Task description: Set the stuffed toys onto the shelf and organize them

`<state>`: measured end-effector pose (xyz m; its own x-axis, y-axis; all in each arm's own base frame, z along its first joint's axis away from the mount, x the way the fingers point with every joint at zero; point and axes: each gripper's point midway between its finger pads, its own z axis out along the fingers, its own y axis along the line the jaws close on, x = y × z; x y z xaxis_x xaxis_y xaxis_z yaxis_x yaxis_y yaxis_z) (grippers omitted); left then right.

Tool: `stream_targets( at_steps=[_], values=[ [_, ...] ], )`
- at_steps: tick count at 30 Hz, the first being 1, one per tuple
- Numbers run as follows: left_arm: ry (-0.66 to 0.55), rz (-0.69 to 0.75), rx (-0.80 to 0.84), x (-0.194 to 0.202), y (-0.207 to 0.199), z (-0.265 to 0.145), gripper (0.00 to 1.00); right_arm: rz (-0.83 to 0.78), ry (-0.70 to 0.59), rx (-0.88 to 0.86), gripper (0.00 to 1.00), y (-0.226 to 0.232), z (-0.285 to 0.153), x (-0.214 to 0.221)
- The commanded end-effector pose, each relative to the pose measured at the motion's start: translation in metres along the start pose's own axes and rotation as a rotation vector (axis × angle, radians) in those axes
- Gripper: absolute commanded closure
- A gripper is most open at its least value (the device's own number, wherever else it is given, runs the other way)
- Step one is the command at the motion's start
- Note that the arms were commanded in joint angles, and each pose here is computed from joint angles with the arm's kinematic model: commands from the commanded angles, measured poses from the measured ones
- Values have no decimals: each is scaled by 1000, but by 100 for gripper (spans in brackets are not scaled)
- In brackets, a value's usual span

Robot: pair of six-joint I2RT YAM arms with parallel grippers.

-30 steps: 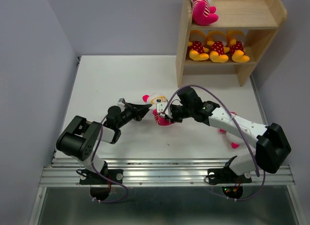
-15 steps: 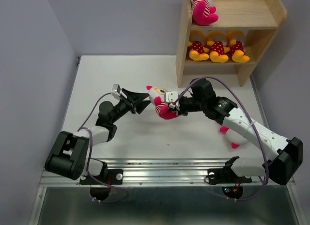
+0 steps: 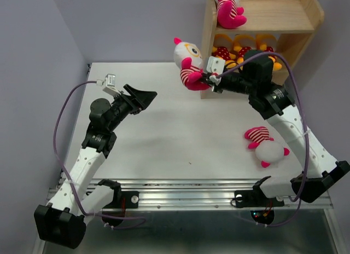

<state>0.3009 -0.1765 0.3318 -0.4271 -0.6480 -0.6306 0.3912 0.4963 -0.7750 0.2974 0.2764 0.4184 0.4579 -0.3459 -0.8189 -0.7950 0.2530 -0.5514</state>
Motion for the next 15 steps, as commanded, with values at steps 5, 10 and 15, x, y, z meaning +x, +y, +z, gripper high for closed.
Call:
stream_targets(
  at_steps=[5,10,15],
  values=[
    [-41,95,-111,5,26,-25,16,-143,-168,181,99,-75,-24,-94],
    [-59,114,-119,4,27,-31,14,-213,-182,315,99,-119,-42,-121],
    [-67,134,-126,2,28,-33,10,-285,-173,454,99,-175,-67,-128]
  ],
)
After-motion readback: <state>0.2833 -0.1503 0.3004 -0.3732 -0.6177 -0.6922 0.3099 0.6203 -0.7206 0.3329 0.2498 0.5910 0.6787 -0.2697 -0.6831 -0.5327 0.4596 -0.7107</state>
